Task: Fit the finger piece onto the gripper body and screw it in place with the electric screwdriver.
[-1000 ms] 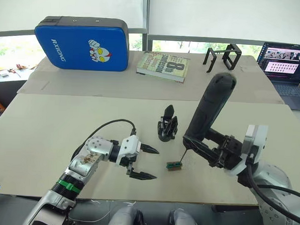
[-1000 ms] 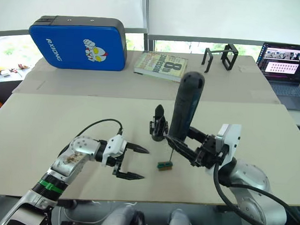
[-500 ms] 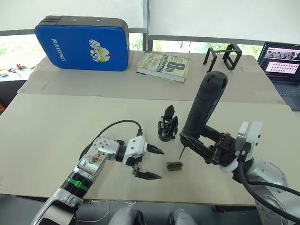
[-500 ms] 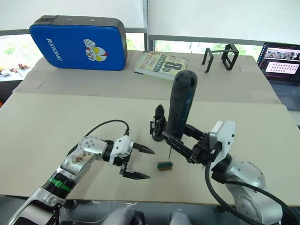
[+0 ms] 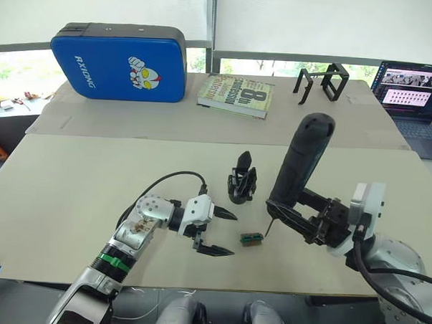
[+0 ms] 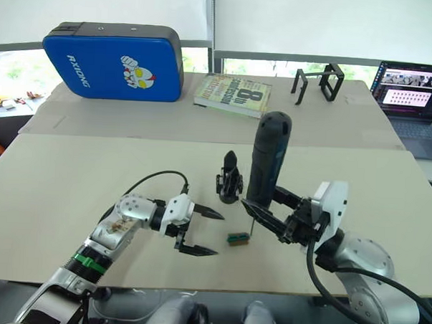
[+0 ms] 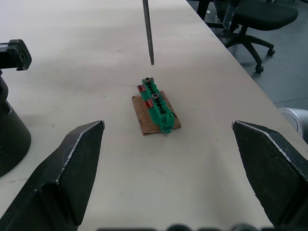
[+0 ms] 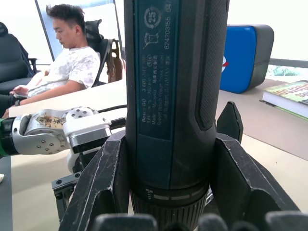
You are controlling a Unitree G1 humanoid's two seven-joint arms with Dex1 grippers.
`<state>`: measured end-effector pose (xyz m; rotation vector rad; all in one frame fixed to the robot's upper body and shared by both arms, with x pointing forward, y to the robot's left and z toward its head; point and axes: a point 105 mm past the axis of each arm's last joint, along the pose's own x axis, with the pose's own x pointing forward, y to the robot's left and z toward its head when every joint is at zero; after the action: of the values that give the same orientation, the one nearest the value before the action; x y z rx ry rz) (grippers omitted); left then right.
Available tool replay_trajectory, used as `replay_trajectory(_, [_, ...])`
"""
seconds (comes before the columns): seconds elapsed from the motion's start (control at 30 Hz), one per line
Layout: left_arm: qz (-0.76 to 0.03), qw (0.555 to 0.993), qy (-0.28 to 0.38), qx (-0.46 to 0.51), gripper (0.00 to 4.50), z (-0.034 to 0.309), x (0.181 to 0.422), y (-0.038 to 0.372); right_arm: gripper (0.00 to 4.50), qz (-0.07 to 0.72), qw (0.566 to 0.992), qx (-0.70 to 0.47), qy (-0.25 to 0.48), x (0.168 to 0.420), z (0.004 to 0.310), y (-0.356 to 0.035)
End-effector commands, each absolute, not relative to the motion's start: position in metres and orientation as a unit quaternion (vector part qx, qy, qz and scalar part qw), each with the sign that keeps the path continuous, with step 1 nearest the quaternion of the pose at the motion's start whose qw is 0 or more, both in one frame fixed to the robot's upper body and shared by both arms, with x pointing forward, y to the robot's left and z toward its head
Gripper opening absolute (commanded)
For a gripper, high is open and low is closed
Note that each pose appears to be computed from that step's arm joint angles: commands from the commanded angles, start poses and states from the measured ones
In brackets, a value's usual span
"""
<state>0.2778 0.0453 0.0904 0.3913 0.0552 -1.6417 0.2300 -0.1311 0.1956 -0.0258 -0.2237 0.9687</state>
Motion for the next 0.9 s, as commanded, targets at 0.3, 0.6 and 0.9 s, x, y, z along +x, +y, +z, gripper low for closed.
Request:
replay_trajectory(0.3, [-0.727,0.661,-0.002,0.186,4.5,0.1004,0.2794,0.0399,1.92,0.472,0.867,-0.015,-0.16,0.2233,0.2112,-0.126])
replay_trajectory(0.6, [-0.729,0.658,-0.004,0.188,4.5,0.1011,0.2786,0.0385,1.92,0.469,0.867,-0.018,-0.168,0.2287,0.2141,-0.1258])
replay_trajectory(0.9, [-0.73,0.657,-0.005,0.188,4.5,0.1017,0.2775,0.0373,1.92,0.473,0.866,-0.017,-0.161,0.2289,0.2125,-0.1239])
